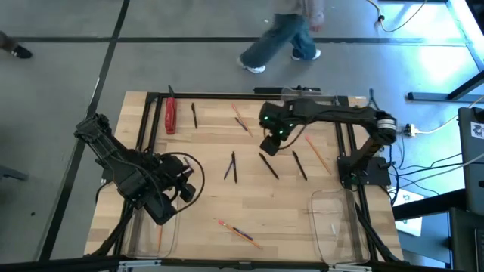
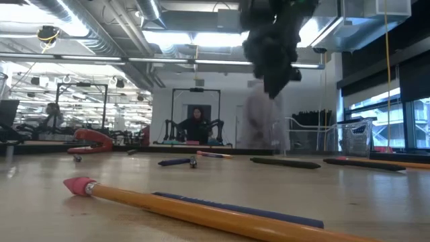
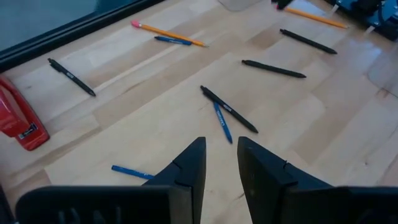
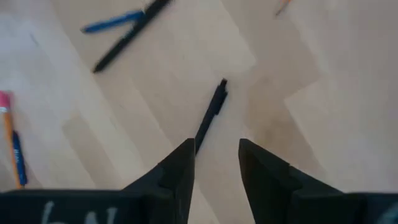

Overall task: Sort crayons/erasers/pens/pencils in bins
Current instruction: Put the black pen into the top transparent bin

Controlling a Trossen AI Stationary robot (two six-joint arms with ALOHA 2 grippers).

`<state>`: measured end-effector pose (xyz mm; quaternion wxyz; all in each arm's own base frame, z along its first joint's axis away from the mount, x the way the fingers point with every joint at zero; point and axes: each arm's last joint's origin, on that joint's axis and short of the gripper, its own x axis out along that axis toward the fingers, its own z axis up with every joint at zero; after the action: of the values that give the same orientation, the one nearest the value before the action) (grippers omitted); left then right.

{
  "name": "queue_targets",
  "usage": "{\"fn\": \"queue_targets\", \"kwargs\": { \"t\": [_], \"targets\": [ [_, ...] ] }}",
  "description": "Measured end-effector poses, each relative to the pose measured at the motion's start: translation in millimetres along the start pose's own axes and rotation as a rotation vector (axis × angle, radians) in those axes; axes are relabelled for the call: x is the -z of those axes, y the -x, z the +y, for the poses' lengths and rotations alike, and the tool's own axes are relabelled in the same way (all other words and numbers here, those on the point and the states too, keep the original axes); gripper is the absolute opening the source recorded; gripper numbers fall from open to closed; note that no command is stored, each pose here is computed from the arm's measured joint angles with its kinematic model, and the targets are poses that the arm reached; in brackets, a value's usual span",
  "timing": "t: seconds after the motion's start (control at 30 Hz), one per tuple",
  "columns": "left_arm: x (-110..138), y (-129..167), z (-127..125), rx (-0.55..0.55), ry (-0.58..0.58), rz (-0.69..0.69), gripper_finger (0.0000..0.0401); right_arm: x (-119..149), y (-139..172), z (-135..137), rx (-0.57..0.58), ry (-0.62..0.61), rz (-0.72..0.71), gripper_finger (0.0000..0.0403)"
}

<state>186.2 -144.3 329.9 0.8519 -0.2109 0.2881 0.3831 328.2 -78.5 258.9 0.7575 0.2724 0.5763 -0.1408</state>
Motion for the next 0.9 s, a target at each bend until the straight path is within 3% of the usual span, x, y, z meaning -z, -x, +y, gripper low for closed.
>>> {"fn": "queue_targets", "kwargs": {
  "t": [0.2,0.5,0.67,0.9],
  "targets": [
    [-2,-3,0,-0.011,0.01,-0.002,0.0085,-7,-34,2,-0.021,-0.005,0.088,0.0126],
    [-4,-5,1,-0.022,0.013,-0.004,0.0085,-13,-74,21,0.062,0.108,0.032,0.0126],
    [-4,-5,1,-0.022,0.013,-0.004,0.0085,-11,-89,21,0.148,0.115,0.047,0.0126],
    [-4,-5,1,-0.022,0.013,-0.004,0.0085,-11,-102,19,0.156,0.113,0.081,0.0126]
  ]
}}
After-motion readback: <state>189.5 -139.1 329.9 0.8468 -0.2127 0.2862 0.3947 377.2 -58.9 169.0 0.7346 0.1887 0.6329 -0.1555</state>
